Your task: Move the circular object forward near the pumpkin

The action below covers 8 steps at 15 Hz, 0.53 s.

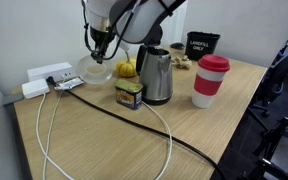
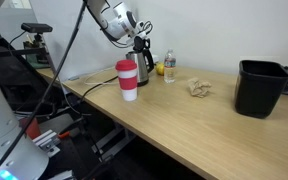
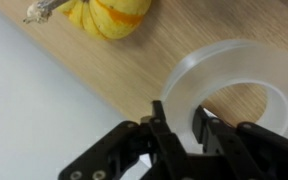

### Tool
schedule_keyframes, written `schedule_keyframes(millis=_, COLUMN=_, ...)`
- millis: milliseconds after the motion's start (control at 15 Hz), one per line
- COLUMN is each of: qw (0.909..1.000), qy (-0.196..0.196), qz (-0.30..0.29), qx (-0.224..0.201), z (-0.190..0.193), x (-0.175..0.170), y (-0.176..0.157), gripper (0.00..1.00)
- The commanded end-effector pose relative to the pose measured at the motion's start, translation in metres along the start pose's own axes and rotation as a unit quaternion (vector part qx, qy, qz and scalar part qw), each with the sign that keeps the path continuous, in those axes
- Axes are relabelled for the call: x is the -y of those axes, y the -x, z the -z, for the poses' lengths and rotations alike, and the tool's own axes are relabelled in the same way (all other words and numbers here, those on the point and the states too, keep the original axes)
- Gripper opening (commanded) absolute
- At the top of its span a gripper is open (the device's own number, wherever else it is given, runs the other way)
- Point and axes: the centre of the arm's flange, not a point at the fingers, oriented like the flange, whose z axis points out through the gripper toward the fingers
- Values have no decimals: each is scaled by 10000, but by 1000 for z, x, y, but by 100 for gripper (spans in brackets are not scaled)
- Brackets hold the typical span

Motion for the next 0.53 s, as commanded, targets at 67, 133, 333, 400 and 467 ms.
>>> schedule_keyframes(millis=67, qw=9995, qy=163, qz=-165, qx=218, z=-33, x=-3, y=-8, gripper=8)
schedule_keyframes(millis=133, qw=9994, qy=166, qz=-187, qx=255, z=-39, x=-3, y=-8, gripper=8)
schedule_keyframes(millis=333, qw=9991, qy=147, qz=-157, qx=354, z=-46, x=0, y=-9, gripper=57)
schedule_keyframes(millis=400, qw=9991, qy=137, qz=-160, qx=367, z=-45, x=1, y=-11, gripper=63)
schedule_keyframes(millis=467, qw=9989, qy=171, qz=-160, qx=414, z=-44, x=1, y=-12, gripper=69)
